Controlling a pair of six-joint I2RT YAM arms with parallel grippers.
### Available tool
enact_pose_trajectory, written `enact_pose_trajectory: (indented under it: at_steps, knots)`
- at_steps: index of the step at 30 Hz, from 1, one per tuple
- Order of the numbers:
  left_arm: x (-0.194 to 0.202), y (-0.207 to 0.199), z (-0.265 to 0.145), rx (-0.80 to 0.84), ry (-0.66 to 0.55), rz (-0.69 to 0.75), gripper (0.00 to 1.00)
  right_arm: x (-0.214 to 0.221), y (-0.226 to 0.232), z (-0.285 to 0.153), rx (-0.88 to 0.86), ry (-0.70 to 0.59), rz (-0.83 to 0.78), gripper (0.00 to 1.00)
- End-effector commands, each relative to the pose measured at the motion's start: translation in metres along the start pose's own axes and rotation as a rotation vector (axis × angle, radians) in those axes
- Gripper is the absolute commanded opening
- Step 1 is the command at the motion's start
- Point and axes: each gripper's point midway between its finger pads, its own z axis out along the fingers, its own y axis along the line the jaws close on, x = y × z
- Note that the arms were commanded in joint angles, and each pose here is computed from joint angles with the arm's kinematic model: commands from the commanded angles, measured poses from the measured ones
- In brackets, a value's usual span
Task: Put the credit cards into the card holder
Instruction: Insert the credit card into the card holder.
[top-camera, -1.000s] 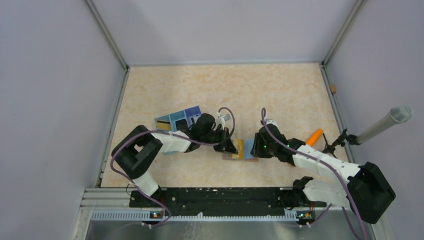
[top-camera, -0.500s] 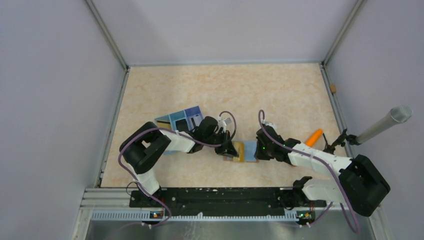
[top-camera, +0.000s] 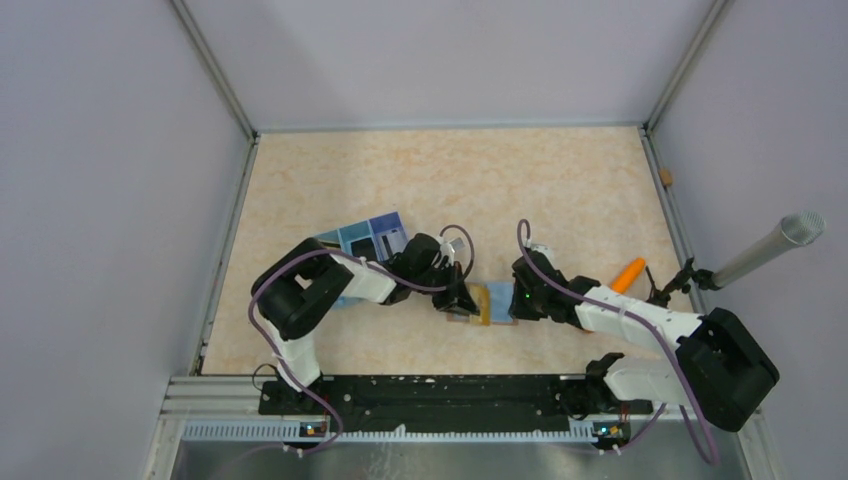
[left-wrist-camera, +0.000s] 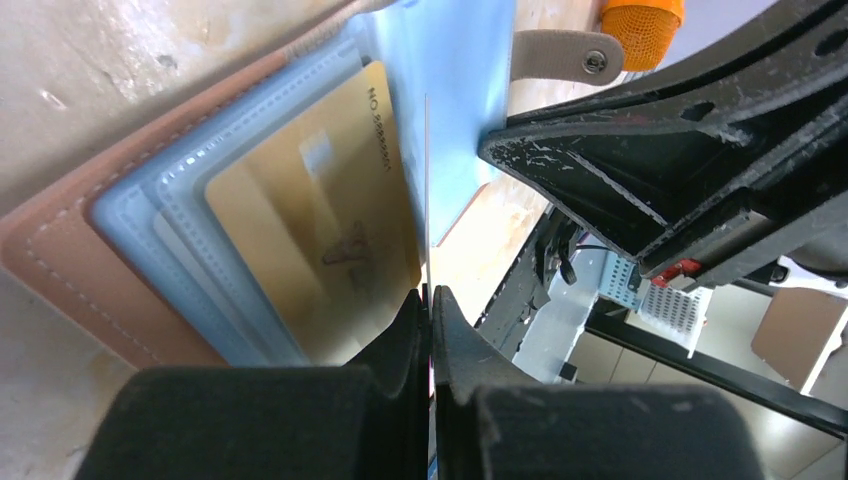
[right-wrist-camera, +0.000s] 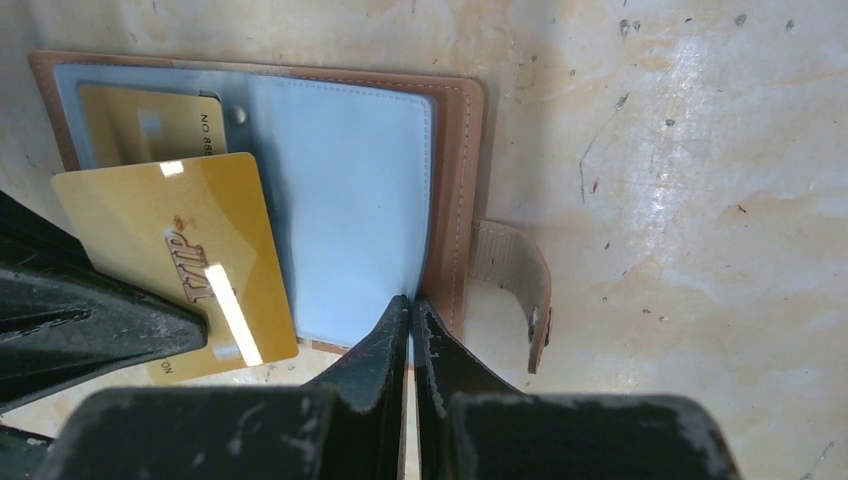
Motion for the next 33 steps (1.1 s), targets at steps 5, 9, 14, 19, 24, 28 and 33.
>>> enact_pose_trajectory:
  at_steps: [5,9,14,19,24,28,33]
  knots:
    - [-0.01,-0.007,0.009,0.018,-0.01,-0.047,0.0,0.004,-0.015,0.001,0.076,0.009,-0.006,0.0]
    - [-0.008,0.001,0.011,-0.013,-0.005,-0.072,0.0,0.003,-0.017,-0.001,0.087,0.005,-0.006,0.0]
    - [-0.004,0.009,0.01,-0.043,0.013,-0.071,0.0,0.003,-0.019,-0.002,0.097,0.002,-0.005,0.0]
    - [-0.005,0.016,0.007,-0.074,0.027,-0.054,0.0,0.003,-0.02,-0.003,0.099,0.001,-0.006,0.0]
    - [-0.007,0.024,0.003,-0.093,0.043,-0.047,0.0,0.003,-0.021,-0.004,0.102,0.001,-0.006,0.0]
    - [-0.008,0.027,0.002,-0.116,0.056,-0.032,0.0,0.003,-0.02,-0.004,0.1,0.002,-0.004,0.0]
    - [-0.01,0.024,0.006,-0.093,0.067,-0.02,0.0,0.004,-0.019,-0.004,0.097,0.004,-0.003,0.0]
